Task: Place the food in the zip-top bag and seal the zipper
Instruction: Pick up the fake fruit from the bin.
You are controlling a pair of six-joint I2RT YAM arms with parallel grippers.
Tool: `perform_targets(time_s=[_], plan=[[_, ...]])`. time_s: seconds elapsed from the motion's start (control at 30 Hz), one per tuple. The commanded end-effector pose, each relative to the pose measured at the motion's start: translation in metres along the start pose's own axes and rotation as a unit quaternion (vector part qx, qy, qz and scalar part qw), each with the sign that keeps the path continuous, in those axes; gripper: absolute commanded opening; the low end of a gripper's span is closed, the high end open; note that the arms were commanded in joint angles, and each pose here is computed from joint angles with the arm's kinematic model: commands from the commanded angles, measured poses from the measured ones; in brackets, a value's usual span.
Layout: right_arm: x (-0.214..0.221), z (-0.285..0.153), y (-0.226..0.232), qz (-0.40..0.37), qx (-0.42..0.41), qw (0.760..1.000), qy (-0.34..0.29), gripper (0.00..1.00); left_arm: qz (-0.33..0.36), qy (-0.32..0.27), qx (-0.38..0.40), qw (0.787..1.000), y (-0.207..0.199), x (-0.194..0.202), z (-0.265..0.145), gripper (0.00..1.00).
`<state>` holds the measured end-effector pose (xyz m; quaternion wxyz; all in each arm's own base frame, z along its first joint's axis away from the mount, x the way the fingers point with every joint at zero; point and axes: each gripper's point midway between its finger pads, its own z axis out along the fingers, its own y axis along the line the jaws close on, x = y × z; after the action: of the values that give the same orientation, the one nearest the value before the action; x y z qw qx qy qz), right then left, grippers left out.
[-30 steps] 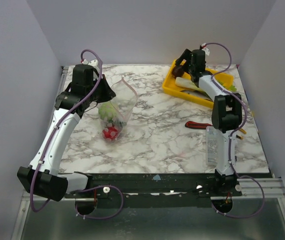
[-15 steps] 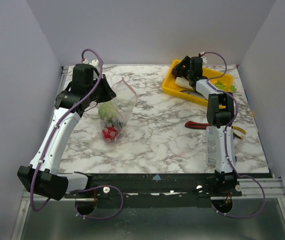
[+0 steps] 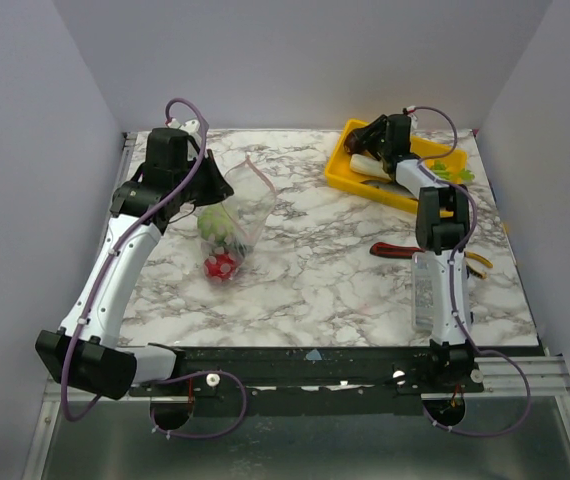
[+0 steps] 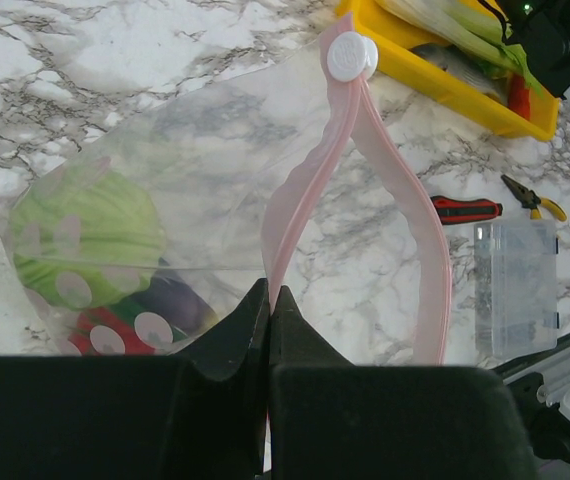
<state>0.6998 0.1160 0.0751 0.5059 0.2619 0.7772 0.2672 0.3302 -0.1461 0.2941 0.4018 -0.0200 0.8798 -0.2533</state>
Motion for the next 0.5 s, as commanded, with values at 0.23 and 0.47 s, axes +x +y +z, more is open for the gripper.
perform_targets(time_s=[0.23,0.47], plan=[[-0.092,-0.096,0.114,-0.04,-0.096,0.994,-0.042,0.2,0.002,-0.004,0.018,1.0,0.001,0.016,-0.008,0.0],[-0.077,-0.197,0.19,-0.106,-0.201,0.973,-0.038,0.15,-0.012,-0.015,0.046,0.999,-0.009,0.015,-0.014,0.0]])
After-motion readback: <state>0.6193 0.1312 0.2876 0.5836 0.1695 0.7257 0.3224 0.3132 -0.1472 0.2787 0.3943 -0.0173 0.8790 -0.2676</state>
